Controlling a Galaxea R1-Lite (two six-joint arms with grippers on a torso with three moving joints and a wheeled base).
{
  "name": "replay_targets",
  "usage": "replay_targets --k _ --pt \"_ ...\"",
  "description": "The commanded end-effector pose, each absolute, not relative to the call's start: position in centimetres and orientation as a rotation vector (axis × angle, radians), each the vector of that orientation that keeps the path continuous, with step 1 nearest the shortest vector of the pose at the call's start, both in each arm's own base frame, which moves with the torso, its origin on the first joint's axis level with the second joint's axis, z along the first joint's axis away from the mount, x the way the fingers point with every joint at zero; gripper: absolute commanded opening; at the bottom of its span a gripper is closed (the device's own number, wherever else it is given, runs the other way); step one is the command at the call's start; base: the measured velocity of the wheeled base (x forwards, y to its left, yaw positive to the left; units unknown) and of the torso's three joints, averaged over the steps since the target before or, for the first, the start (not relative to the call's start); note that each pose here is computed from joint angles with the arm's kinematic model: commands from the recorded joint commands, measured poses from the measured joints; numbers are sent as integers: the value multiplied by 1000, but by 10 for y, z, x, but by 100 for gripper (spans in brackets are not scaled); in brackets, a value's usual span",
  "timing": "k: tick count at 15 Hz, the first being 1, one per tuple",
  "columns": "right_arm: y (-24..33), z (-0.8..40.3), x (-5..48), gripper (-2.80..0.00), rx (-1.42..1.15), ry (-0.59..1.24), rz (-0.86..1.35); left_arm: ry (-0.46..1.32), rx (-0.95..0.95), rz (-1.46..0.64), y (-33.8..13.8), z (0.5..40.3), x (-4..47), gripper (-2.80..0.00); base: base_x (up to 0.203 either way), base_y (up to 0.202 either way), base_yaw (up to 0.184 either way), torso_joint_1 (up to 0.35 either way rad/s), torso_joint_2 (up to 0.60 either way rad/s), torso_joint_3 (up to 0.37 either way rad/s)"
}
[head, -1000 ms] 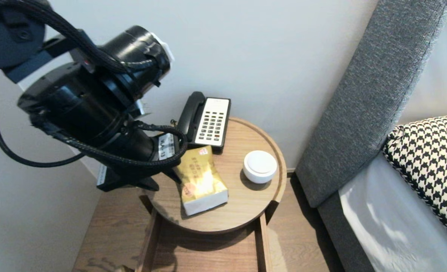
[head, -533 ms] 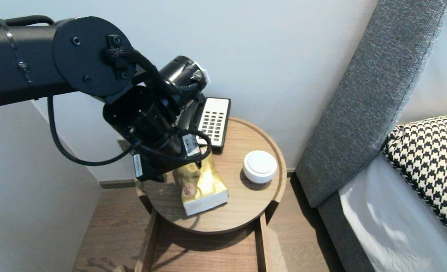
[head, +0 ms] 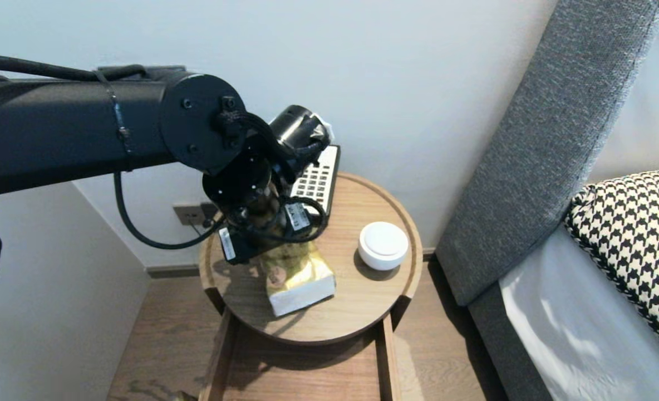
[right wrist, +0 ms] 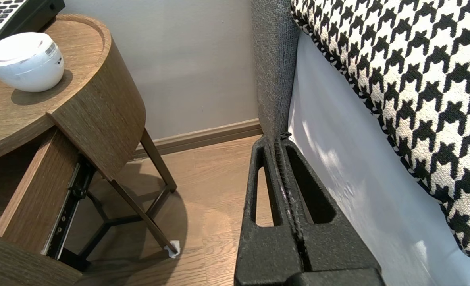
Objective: Put the tissue on the table in the drawer one by one
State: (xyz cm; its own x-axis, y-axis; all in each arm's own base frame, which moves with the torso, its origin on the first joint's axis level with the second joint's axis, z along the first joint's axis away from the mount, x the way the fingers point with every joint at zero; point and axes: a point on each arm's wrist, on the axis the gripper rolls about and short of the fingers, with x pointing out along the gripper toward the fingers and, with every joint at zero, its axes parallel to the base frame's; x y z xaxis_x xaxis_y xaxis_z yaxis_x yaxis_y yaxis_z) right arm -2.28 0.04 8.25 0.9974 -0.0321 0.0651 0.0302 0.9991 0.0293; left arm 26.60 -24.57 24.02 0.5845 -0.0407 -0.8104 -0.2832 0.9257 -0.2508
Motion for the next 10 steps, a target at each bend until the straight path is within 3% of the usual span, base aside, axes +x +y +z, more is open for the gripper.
replay_targets --k 1,10 --pt "0 75 -21 -280 29 -39 -32 953 -357 165 -250 231 269 0 0 0 0 0 0 0" --pt "0 75 -21 -280 29 -39 -32 940 -355 117 -255 241 257 0 0 0 0 0 0 0"
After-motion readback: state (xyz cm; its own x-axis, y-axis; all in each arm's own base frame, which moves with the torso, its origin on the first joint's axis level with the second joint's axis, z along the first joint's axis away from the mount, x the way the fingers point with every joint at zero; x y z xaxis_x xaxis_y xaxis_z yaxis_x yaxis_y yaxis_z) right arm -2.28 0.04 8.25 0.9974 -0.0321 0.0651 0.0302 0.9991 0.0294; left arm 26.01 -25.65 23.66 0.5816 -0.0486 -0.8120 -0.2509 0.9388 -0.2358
